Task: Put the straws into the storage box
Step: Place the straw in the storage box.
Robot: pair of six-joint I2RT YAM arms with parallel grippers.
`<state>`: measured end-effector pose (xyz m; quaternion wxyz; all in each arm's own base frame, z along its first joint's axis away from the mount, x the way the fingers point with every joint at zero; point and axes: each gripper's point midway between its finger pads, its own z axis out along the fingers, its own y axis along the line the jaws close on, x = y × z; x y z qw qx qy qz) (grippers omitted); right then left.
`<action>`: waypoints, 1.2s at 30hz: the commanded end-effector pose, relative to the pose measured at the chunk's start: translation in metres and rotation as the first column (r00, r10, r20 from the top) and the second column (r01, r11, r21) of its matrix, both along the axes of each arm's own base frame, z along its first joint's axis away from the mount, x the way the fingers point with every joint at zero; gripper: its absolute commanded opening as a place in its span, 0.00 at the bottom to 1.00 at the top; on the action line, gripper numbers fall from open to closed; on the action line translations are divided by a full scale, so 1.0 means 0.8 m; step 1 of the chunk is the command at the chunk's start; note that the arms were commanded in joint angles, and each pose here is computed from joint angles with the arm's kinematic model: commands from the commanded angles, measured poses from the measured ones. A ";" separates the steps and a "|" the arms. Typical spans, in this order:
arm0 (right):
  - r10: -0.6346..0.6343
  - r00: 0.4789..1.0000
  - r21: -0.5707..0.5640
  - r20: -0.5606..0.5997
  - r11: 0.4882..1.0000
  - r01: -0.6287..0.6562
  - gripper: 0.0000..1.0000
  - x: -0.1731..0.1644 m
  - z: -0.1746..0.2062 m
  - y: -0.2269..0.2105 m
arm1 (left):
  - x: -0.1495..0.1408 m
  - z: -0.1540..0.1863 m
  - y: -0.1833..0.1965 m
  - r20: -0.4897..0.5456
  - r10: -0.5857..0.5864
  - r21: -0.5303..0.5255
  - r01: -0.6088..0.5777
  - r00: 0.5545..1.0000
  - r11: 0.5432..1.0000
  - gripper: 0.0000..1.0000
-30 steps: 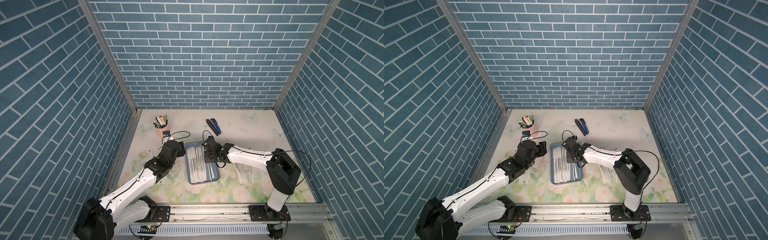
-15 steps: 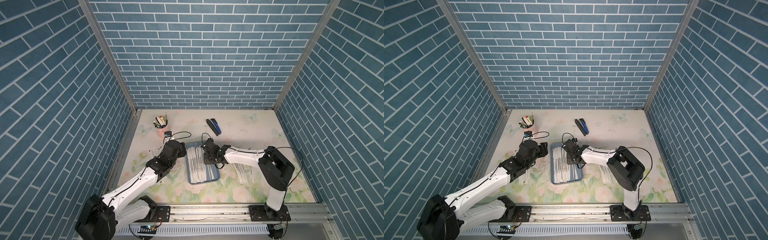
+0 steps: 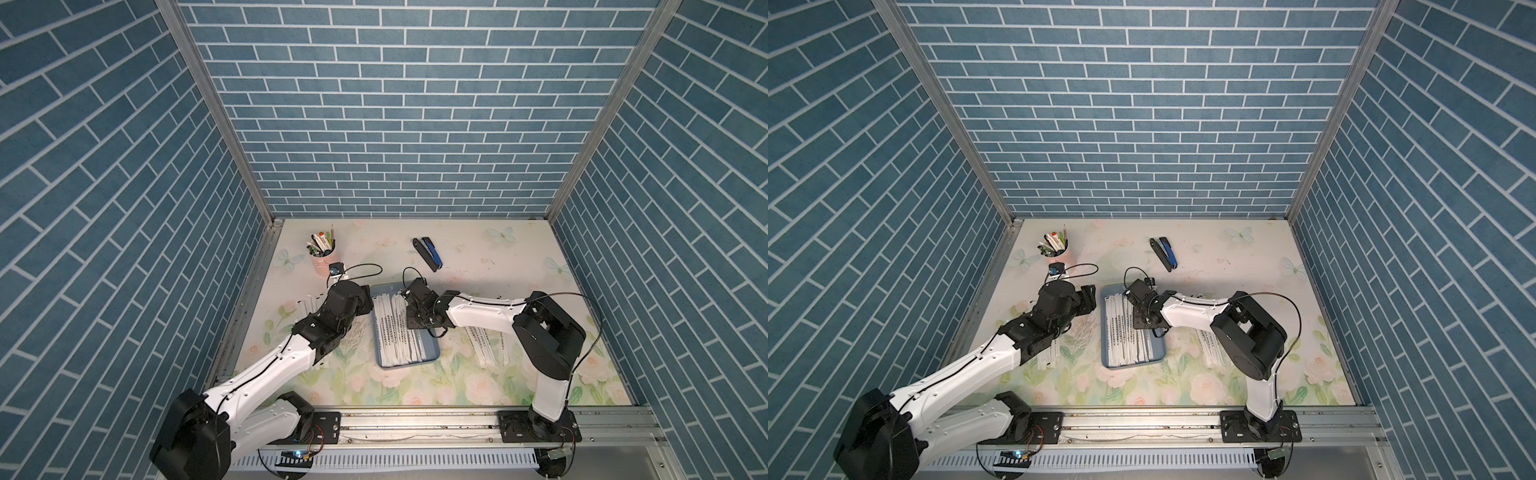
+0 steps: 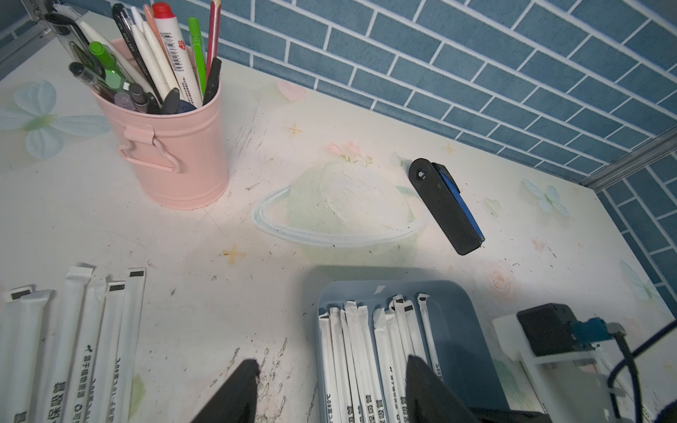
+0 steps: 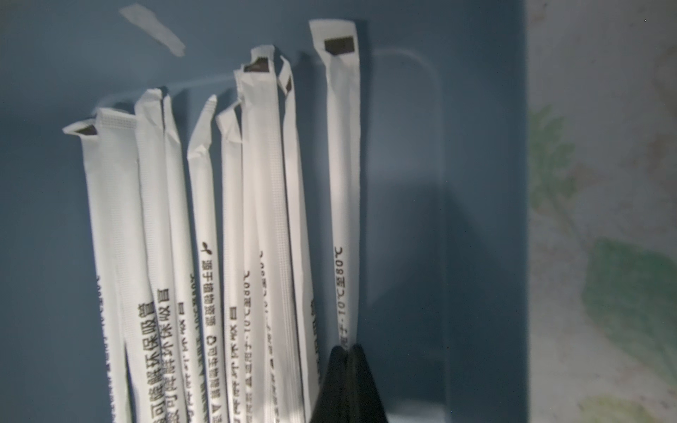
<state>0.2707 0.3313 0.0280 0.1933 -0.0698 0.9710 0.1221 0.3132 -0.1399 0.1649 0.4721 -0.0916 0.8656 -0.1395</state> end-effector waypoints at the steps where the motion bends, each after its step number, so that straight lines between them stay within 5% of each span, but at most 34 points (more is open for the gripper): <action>1: -0.037 0.999 0.032 -0.008 0.999 0.037 0.00 0.005 0.003 0.006 | -0.002 -0.004 0.002 -0.006 0.004 0.001 -0.004 1.000 1.000 0.67; 9: -0.044 0.999 0.023 -0.006 0.999 0.044 0.00 0.005 0.002 0.004 | -0.003 -0.004 0.003 -0.006 0.004 0.000 -0.004 1.000 1.000 0.67; 24: -0.033 0.998 0.022 0.058 0.999 0.032 0.25 0.005 0.065 -0.021 | 0.001 0.002 0.007 -0.002 0.022 0.023 -0.022 1.000 0.999 0.66; 36: -0.178 0.979 -0.132 0.101 0.973 0.190 0.23 0.031 0.097 -0.229 | 0.002 -0.013 0.061 -0.087 0.136 0.134 -0.124 0.987 0.983 0.60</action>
